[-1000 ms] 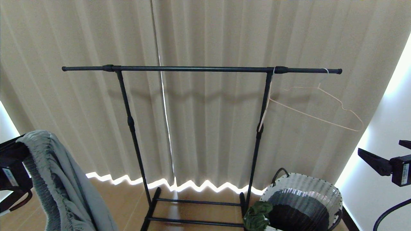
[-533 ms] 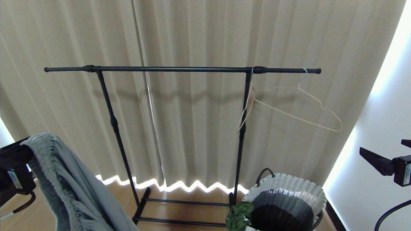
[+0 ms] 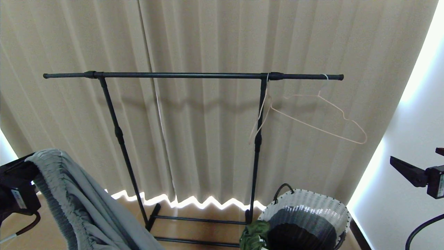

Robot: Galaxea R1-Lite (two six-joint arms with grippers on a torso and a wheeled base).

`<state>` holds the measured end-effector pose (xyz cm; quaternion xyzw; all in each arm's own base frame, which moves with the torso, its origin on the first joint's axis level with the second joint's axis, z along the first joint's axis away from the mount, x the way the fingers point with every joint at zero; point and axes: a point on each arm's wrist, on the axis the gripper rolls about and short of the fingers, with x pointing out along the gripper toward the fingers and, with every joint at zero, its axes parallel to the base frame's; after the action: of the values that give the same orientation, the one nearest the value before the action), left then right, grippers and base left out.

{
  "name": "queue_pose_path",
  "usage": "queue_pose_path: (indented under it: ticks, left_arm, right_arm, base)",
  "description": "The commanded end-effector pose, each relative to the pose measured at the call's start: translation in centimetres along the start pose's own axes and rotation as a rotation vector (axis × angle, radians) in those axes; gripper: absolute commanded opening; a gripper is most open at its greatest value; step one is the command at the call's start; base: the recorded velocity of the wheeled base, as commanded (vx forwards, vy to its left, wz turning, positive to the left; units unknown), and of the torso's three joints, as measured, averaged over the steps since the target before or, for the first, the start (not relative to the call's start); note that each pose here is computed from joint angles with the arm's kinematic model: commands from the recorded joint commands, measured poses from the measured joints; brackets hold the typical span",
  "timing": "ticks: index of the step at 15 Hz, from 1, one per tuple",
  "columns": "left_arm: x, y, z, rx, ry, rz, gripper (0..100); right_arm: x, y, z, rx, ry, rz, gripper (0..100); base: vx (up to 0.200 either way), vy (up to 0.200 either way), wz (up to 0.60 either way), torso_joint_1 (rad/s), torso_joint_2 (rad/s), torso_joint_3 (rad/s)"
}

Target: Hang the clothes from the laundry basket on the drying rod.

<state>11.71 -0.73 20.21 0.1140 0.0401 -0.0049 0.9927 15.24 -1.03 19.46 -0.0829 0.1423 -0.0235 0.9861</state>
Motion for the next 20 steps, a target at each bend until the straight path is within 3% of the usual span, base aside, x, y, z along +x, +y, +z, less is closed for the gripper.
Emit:
queue_pose_path:
  ticks: [1,13,15,20]
  left_arm:
    - [0.0,0.0,0.0,0.000,-0.003,0.001,0]
    - [-0.1,0.0,0.0,0.003,-0.003,0.000,0]
    - [-0.1,-0.1,-0.3,0.004,0.006,-0.004,0]
    - [0.0,-0.2,-0.3,0.035,0.001,-0.041,0]
  right_arm:
    - [0.0,0.0,0.1,0.000,-0.005,-0.004,100]
    - [0.1,-0.2,0.3,0.000,-0.007,-0.011,100]
    - [0.4,-0.6,0.8,-0.004,-0.006,-0.032,100]
    - [5.9,-3.5,2.0,-0.027,0.093,-0.125,100]
  base:
    - [0.200,0.000,0.00,-0.012,0.00,0.002]
    - [0.200,0.000,0.00,0.003,0.00,0.001]
    - [0.000,0.000,0.00,0.000,0.00,0.000]
    - [0.000,0.000,0.00,0.000,0.00,0.000]
